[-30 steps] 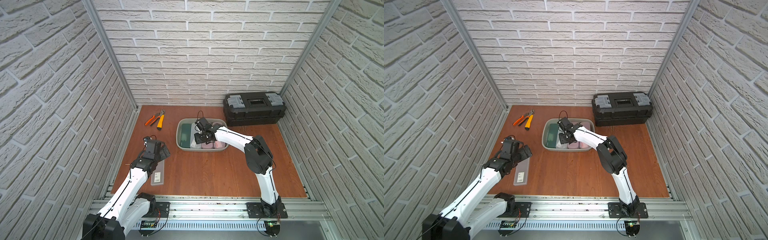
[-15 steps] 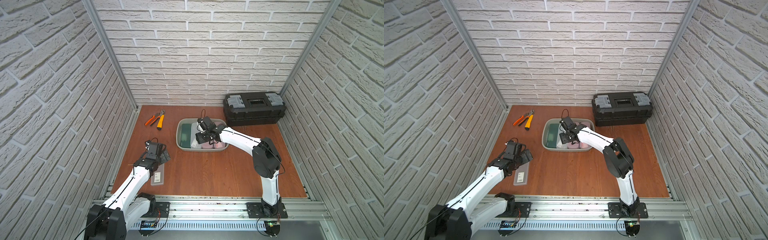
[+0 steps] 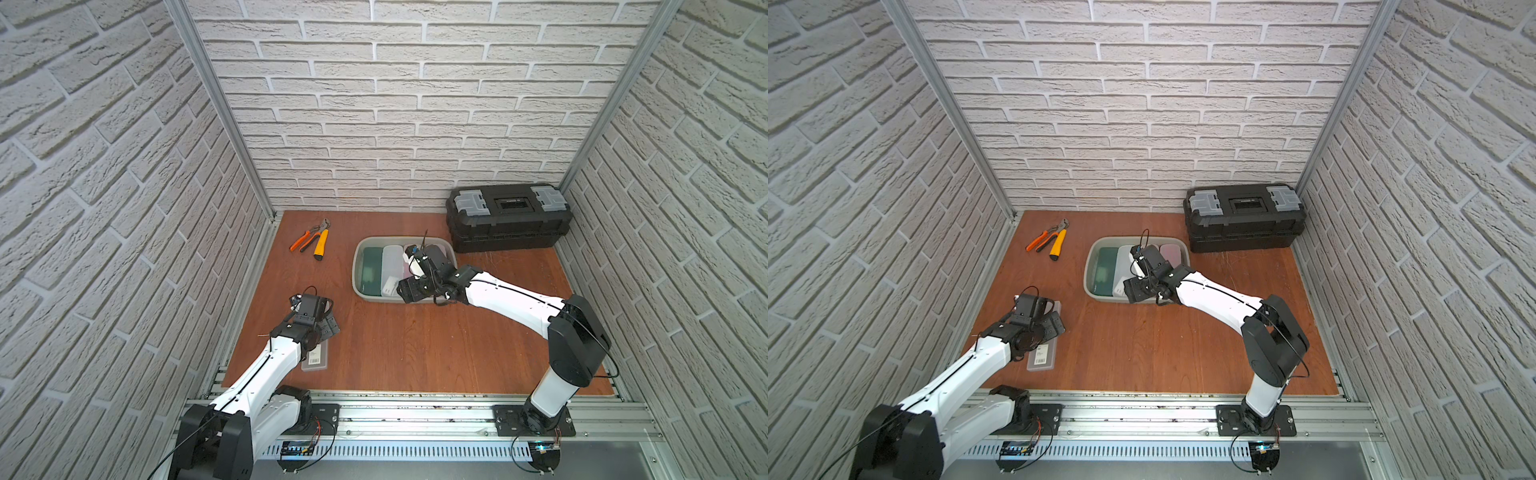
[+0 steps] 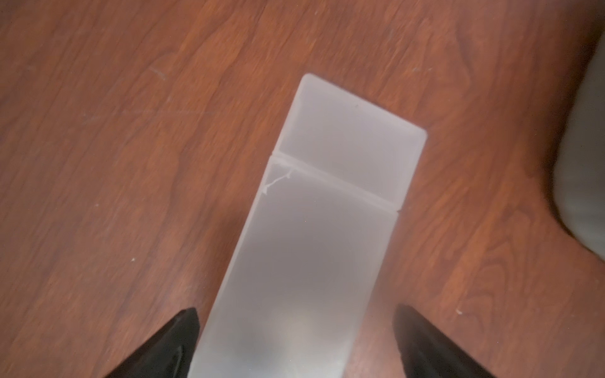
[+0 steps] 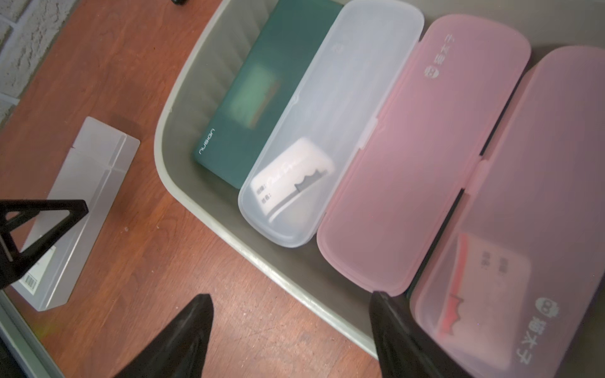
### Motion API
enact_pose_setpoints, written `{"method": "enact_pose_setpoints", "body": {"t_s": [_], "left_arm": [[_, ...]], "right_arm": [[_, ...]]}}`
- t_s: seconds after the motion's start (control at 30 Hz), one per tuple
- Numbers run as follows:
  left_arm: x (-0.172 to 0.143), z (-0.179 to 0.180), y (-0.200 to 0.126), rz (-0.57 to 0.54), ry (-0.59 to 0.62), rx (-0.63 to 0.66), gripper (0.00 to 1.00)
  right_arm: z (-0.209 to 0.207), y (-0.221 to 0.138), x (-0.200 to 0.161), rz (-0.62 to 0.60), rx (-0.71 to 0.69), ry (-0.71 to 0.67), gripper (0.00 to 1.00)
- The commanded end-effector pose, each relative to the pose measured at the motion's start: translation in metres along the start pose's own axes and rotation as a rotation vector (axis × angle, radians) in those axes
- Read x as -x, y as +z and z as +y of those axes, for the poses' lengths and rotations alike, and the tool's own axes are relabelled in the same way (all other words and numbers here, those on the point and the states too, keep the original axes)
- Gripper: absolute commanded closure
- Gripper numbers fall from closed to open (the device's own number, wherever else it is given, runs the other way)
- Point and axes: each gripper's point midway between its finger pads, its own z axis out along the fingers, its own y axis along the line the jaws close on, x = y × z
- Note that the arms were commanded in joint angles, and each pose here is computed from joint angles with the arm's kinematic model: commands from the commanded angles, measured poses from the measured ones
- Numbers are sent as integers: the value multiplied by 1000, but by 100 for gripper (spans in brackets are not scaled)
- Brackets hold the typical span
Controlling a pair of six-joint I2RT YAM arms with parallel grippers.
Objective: Put the pencil case into the storage box
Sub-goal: Pick up the pencil case from the center of the board.
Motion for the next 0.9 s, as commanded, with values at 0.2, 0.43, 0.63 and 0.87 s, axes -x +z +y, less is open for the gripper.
{"method": "enact_pose_setpoints", "body": {"t_s": [0.2, 0.43, 0.63, 0.87], "left_arm": [[-27, 10, -3, 94, 32, 83, 2], [-43, 10, 1, 122, 68, 106, 1], [-49, 5, 2, 125, 73, 60, 1], [-55, 4, 7, 151, 88, 67, 5]], "right_arm": [[4, -16, 1, -59, 23, -26, 19], [5, -19, -5, -53, 30, -32, 19], [1, -21, -10, -50, 19, -36, 19], [1, -18, -13, -42, 20, -27, 19]]}}
